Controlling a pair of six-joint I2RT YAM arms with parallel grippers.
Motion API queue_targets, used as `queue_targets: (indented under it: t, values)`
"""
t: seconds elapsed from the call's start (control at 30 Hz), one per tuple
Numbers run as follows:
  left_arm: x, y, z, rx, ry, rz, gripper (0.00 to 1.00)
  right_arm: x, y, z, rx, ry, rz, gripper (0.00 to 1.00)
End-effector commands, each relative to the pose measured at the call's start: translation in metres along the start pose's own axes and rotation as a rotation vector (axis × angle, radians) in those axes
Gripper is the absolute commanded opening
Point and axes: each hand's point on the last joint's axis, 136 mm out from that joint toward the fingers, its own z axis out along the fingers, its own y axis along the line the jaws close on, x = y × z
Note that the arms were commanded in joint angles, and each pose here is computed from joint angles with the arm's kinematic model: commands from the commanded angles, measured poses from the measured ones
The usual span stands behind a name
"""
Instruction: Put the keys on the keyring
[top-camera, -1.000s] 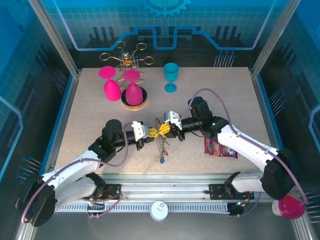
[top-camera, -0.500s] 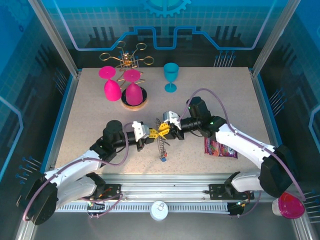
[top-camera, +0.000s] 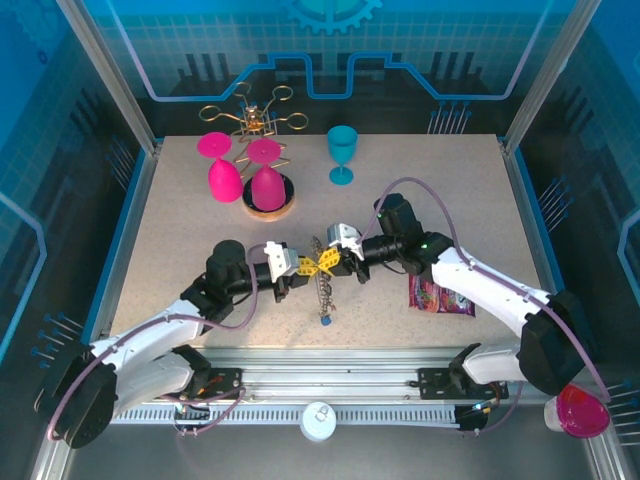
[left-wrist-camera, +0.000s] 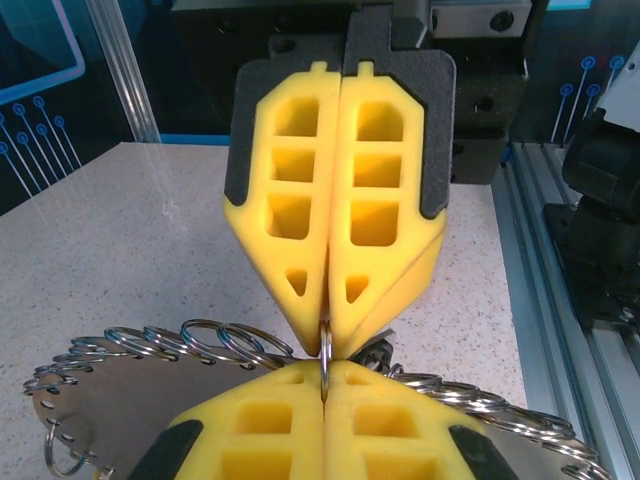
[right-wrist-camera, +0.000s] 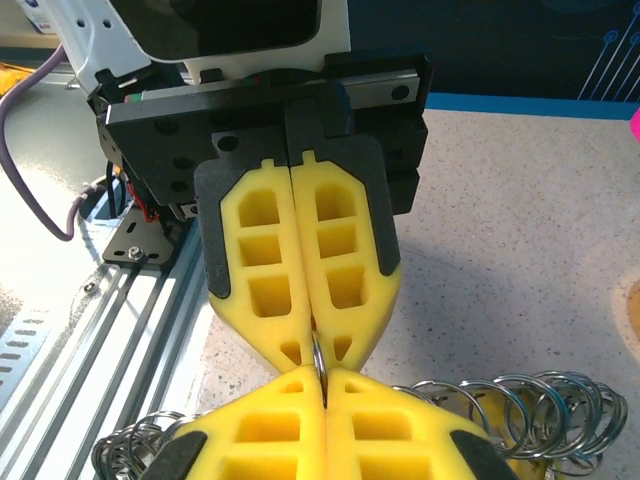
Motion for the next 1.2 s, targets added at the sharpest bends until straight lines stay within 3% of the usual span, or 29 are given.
queue_targets:
  t: [0.0, 0.1, 0.17, 0.27, 0.37, 0.47, 0.57, 0.63, 0.67, 0.7, 0.77, 0.87, 1.17]
  values:
    - [-0.036, -0.007, -0.002, 0.042, -0.126, 0.092, 0.00, 0.008, -0.002, 0.002, -0.010, 0.051, 0.019, 0.00]
    - [-0.029, 0.002, -0.002, -0.003, -0.075, 0.072, 0.01, 0.006, 0.001, -0.001, -0.005, 0.090, -0.003, 0.00]
    - [-0.023, 0.008, -0.003, -0.042, -0.022, 0.064, 0.11, 0.003, 0.006, -0.001, -0.017, 0.129, -0.018, 0.00]
    - [-0.014, 0.013, -0.002, -0.064, 0.048, 0.063, 0.16, 0.005, 0.011, 0.001, -0.033, 0.201, -0.031, 0.00]
    - [-0.006, 0.016, -0.002, -0.067, 0.108, 0.066, 0.12, 0.004, 0.014, 0.006, -0.046, 0.255, -0.052, 0.00]
    - [-0.001, 0.016, -0.001, -0.061, 0.150, 0.075, 0.00, 0.002, 0.018, 0.009, -0.063, 0.294, -0.074, 0.00]
    - [0.001, 0.018, 0.000, -0.069, 0.166, 0.094, 0.00, -0.003, 0.021, 0.010, -0.072, 0.298, -0.087, 0.00]
    - [-0.001, 0.016, -0.001, -0.068, 0.150, 0.107, 0.00, -0.006, 0.015, 0.006, -0.040, 0.268, -0.074, 0.00]
    - [-0.003, 0.015, -0.002, -0.066, 0.137, 0.114, 0.00, -0.010, 0.013, 0.002, -0.030, 0.223, -0.051, 0.06]
    - [-0.004, 0.013, -0.003, -0.060, 0.123, 0.120, 0.00, -0.014, 0.009, -0.004, -0.012, 0.168, -0.033, 0.22]
    - [-0.009, 0.010, -0.004, -0.054, 0.092, 0.128, 0.00, -0.018, 0.005, -0.013, 0.014, 0.085, -0.016, 0.28]
    - [-0.014, 0.007, -0.006, -0.049, 0.054, 0.136, 0.00, -0.015, 0.001, -0.018, 0.037, 0.037, -0.007, 0.29]
    - [-0.018, 0.003, -0.005, -0.026, 0.024, 0.130, 0.00, -0.002, -0.001, -0.006, 0.013, 0.046, 0.009, 0.26]
